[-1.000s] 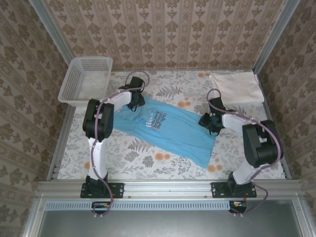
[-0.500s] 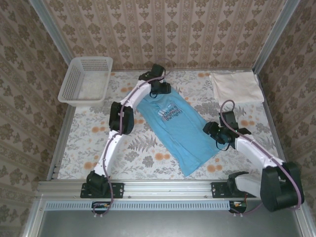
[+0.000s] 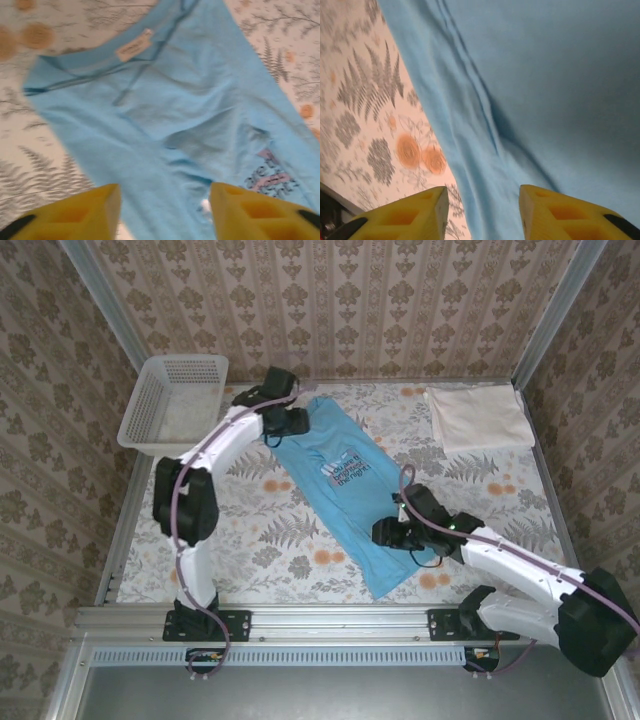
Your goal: Fold and stack the t-shirts
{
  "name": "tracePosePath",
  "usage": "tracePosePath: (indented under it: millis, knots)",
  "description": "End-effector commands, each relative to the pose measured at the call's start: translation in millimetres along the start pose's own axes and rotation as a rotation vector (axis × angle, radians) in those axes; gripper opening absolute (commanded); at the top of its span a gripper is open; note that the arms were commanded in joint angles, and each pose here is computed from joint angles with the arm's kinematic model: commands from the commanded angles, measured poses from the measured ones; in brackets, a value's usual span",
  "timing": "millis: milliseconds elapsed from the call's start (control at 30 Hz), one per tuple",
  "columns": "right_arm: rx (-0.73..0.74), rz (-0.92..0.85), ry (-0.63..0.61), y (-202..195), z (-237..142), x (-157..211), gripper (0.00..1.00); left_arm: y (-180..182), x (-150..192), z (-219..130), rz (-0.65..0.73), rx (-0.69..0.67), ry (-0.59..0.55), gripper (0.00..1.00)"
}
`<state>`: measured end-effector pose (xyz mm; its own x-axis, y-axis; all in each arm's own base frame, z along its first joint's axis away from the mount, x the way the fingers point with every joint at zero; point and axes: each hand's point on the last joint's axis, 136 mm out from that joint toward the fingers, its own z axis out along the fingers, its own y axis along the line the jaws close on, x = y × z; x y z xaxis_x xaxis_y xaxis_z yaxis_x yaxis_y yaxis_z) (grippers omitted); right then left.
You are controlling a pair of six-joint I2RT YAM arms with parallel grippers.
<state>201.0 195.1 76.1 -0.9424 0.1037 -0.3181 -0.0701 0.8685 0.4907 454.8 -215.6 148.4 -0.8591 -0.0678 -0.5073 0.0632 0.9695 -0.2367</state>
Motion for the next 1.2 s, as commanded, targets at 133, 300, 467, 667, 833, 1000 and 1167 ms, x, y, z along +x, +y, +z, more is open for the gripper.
tracePosePath:
  millis: [133,300,467,667,833,1000,1167]
  knots:
    - [0.122,-0.092,0.166,-5,22,45,0.31,59,49,66,-0.086,-0.112,0.149,0.36]
    - [0.144,-0.092,0.204,-7,33,58,0.27,64,54,105,-0.071,-0.135,0.22,0.34]
    - [0.17,-0.033,0.219,-15,42,69,0.27,64,52,138,-0.052,-0.143,0.266,0.34]
    - [0.174,0.108,0.226,-21,63,79,0.26,54,39,170,-0.033,-0.123,0.297,0.34]
    - [0.142,0.206,0.193,-11,76,78,0.26,35,14,188,-0.013,-0.069,0.267,0.35]
    - [0.094,0.29,0.153,11,92,74,0.28,8,-22,189,0.01,0.02,0.184,0.39]
    - [0.047,0.351,0.137,45,115,71,0.28,0,-53,178,0.022,0.072,0.083,0.41]
